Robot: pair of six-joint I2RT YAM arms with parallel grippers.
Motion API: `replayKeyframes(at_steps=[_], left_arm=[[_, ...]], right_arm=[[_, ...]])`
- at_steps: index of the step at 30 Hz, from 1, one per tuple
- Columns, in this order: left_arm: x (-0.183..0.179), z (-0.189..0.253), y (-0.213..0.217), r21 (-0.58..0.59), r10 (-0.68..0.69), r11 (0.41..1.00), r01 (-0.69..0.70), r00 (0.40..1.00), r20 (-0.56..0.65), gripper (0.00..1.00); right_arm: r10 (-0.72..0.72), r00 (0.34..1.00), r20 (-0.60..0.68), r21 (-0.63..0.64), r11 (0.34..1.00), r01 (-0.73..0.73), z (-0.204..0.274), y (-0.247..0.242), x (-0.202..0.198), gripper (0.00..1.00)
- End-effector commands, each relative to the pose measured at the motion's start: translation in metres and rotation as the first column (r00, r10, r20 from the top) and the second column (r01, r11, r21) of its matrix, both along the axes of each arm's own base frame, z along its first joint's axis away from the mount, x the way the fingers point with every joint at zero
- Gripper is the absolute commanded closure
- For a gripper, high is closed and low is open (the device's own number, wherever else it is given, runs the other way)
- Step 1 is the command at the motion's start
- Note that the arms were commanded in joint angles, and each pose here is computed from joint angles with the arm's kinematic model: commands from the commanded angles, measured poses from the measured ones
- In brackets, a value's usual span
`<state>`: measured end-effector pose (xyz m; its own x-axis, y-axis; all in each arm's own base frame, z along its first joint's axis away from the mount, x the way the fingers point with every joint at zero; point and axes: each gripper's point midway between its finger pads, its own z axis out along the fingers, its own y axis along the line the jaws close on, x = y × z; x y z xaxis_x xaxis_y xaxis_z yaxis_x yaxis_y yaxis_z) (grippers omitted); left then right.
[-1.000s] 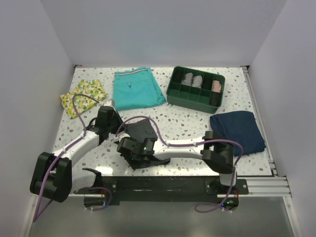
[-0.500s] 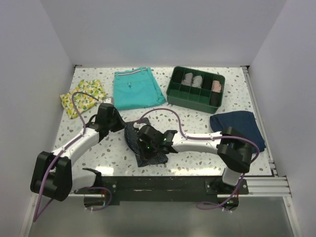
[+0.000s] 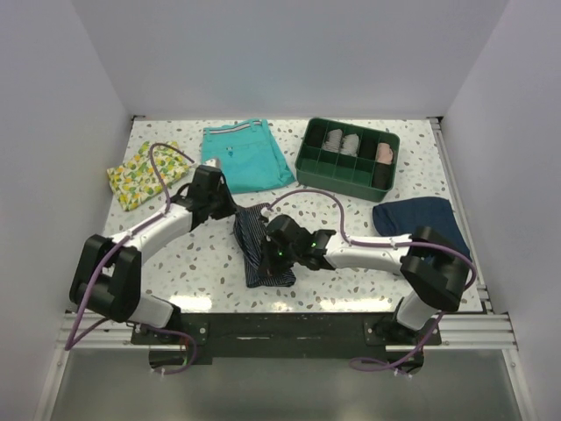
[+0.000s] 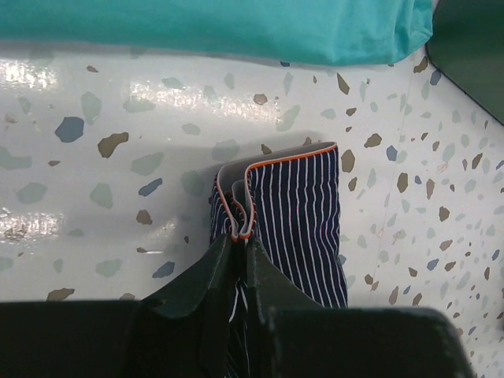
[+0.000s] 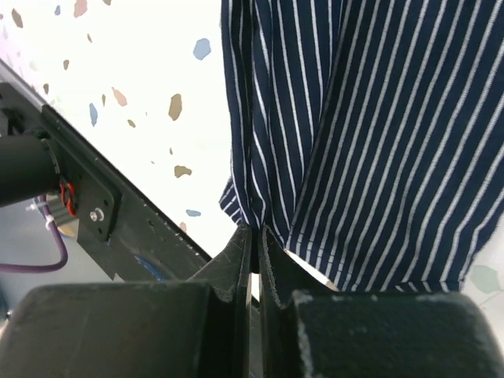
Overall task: Roll the underwear
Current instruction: Fold the underwear at the center of the board.
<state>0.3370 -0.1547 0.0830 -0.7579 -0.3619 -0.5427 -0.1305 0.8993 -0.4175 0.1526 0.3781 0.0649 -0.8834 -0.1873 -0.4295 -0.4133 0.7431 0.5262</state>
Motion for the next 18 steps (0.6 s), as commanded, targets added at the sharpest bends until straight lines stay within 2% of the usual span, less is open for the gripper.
replayKeyframes(at_steps=[1,10,18], left_arm=[[0.020,0.016,-0.016,0.003,0.011,1.000,-0.011,0.999,0.044,1.00],[0.036,0.014,-0.035,0.020,0.001,1.000,-0.002,1.000,0.027,1.00],[0.046,0.008,-0.061,0.017,-0.042,0.999,0.042,0.999,0.007,1.00]], right_arm=[[-0.048,0.999,0.007,0.070,0.996,0.048,0.014,0.001,0.006,1.00],[-0.202,0.979,-0.009,0.094,0.975,0.202,0.004,-0.024,0.016,1.00],[-0.274,0.961,-0.037,0.093,0.957,0.276,-0.009,-0.038,0.015,1.00]])
